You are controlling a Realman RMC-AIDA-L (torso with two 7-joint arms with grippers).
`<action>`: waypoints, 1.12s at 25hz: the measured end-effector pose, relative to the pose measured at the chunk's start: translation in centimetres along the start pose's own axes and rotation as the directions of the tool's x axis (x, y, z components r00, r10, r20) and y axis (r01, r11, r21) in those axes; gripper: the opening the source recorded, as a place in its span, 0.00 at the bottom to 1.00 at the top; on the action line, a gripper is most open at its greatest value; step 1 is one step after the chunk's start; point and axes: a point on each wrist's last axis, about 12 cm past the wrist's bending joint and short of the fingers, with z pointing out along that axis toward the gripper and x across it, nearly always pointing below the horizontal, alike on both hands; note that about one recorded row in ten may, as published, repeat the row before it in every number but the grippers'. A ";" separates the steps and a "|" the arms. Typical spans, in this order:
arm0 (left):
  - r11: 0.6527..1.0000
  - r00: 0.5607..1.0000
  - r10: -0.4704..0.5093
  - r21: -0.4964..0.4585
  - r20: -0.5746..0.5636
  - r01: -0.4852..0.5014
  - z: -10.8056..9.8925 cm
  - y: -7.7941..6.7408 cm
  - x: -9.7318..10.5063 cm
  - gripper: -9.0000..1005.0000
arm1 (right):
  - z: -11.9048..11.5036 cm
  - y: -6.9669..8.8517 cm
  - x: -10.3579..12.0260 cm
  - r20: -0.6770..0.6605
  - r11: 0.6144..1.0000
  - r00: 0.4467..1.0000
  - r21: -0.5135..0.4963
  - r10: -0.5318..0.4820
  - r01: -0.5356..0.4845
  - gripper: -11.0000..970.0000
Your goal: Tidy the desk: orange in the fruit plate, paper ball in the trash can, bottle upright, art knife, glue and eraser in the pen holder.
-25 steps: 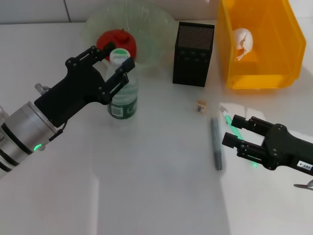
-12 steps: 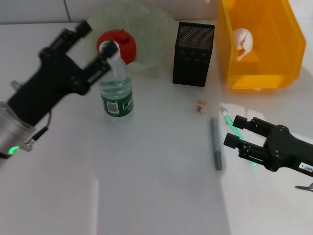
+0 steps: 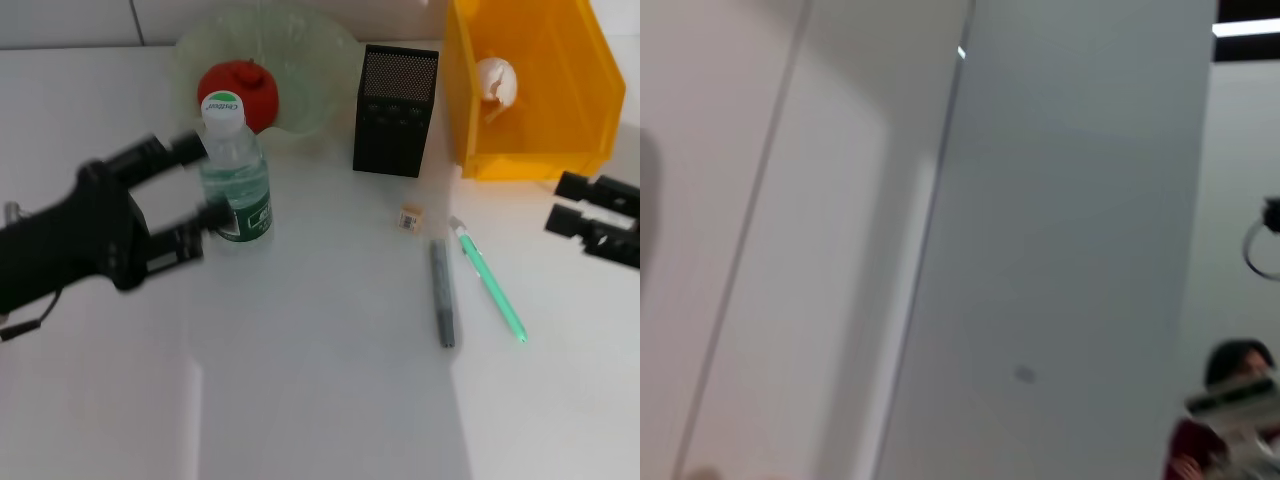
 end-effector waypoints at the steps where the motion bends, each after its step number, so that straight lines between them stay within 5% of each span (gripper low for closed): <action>1: 0.997 0.995 -0.013 0.076 -0.094 0.021 -0.2 -0.2 0.1 0.74 | -0.7 -0.2 -2.7 -0.052 1.000 0.999 -0.006 0.012 -0.013 0.73; 2: 0.997 0.995 -0.013 0.076 -0.094 0.021 -0.2 -0.2 0.1 0.74 | -0.7 -0.2 -2.7 -0.052 1.000 0.999 -0.006 0.012 -0.013 0.73; 3: 0.995 0.992 -0.018 0.096 -0.127 0.031 -0.2 -0.3 0.2 0.74 | -1.0 -0.1 -6.1 -0.151 1.000 0.988 -0.008 0.020 -0.022 0.73; 4: 0.993 0.987 -0.028 0.111 -0.160 0.046 -0.4 -0.3 0.3 0.74 | -1.0 -0.1 -6.1 -0.151 1.000 0.988 -0.008 0.020 -0.022 0.73; 6: 0.988 0.971 -0.059 0.127 -0.233 0.090 -0.6 -0.3 0.5 0.74 | 0.0 0.5 -10.7 -0.361 0.998 0.932 0.055 0.039 -0.021 0.73; 7: 0.988 0.971 -0.059 0.127 -0.233 0.090 -0.6 -0.3 0.5 0.73 | 0.0 0.5 -10.7 -0.361 0.998 0.932 0.055 0.039 -0.021 0.73; 10: 0.986 0.961 -0.072 0.128 -0.267 0.110 -0.3 -0.2 0.8 0.73 | 2.5 1.7 -14.0 -0.566 0.990 0.825 0.125 0.011 0.072 0.73; 11: 0.985 0.959 -0.074 0.129 -0.274 0.113 -0.2 -0.2 1.0 0.73 | 4.8 2.4 -15.2 -0.694 0.975 0.720 0.174 0.022 0.137 0.73; 12: 0.985 0.959 -0.074 0.129 -0.274 0.113 -0.2 -0.2 1.0 0.73 | 4.8 2.4 -15.2 -0.694 0.975 0.720 0.174 0.022 0.137 0.73; 13: 0.985 0.957 -0.080 0.128 -0.278 0.119 0.1 -0.2 1.1 0.73 | 7.0 2.7 -15.9 -0.781 0.954 0.622 0.227 0.059 0.195 0.73; 14: 0.985 0.957 -0.080 0.128 -0.278 0.119 0.1 -0.2 1.1 0.73 | 7.0 2.7 -15.9 -0.781 0.954 0.622 0.227 0.059 0.195 0.73; 16: 0.985 0.955 -0.085 0.123 -0.285 0.124 0.4 -0.3 1.4 0.73 | 10.0 2.6 -15.7 -0.857 0.918 0.500 0.292 0.126 0.269 0.72; 21: 0.987 0.948 -0.088 0.103 -0.305 0.125 0.8 -0.2 2.0 0.73 | 13.4 1.3 -14.0 -0.892 0.861 0.401 0.364 0.211 0.356 0.71; 28: 0.988 0.943 -0.082 0.097 -0.322 0.119 1.7 0.2 2.2 0.73 | 16.3 -0.1 -11.5 -0.896 0.845 0.391 0.368 0.211 0.387 0.69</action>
